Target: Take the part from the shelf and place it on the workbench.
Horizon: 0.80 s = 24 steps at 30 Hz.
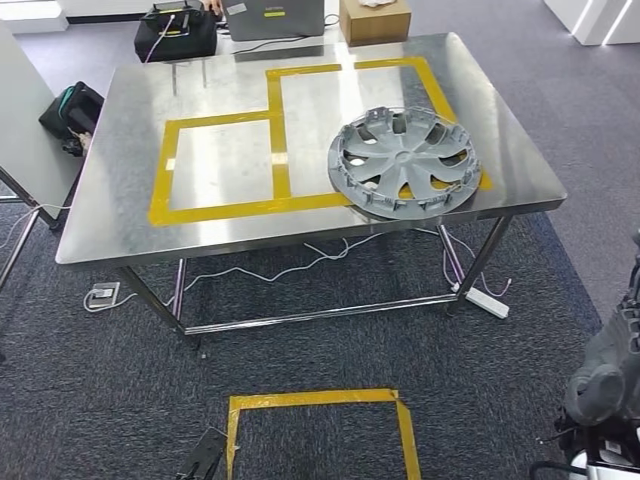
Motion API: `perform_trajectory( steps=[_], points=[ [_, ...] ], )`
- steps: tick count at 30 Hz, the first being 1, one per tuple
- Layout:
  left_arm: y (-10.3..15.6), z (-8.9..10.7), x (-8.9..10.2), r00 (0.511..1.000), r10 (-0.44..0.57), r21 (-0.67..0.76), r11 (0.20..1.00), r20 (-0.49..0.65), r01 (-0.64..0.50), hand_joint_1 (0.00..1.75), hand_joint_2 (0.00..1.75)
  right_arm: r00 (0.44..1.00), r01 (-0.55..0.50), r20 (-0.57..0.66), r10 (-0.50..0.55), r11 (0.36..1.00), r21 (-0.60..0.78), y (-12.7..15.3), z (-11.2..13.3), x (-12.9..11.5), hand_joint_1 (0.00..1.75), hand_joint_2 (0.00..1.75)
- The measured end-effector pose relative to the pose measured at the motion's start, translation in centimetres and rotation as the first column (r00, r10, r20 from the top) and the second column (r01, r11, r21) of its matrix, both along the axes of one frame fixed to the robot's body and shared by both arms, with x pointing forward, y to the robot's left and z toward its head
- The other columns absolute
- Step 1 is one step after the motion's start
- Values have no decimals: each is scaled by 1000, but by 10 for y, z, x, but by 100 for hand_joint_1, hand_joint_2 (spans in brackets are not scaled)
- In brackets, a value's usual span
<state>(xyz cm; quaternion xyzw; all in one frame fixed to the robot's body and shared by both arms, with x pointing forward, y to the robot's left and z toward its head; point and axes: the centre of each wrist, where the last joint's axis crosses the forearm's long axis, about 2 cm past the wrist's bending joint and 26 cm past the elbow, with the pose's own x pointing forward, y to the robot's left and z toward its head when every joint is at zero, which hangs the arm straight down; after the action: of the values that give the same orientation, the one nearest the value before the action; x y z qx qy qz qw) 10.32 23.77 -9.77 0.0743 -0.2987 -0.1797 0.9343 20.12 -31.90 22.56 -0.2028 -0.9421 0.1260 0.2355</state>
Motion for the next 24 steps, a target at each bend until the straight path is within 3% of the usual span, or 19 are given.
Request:
perform_trajectory(
  steps=[6, 15, 19, 21, 24],
  points=[
    [2, 2, 8, 1000, 15, 9, 1000, 20, -15, 0, 0, 998, 56, 8, -56, 998, 9, -3, -1, -1, 0, 0],
    [5, -1, -1, 1000, 25, 15, 1000, 9, -25, 0, 0, 989, 144, -35, -143, 990, 15, -11, -15, -6, 0, 0],
    [6, -1, -2, 999, 30, 15, 999, 16, -30, 0, 0, 978, 193, -97, -185, 977, 87, -15, -22, -7, 0, 0],
    [7, -2, -6, 999, 35, 15, 999, 20, -35, 0, 0, 951, 273, -188, -245, 952, 139, -26, -40, -9, 0, 0],
    [7, -4, -17, 999, 51, 19, 999, 15, -51, 0, 0, 869, 403, -372, -328, 903, 146, -54, -92, -14, 0, 0]
  ],
)
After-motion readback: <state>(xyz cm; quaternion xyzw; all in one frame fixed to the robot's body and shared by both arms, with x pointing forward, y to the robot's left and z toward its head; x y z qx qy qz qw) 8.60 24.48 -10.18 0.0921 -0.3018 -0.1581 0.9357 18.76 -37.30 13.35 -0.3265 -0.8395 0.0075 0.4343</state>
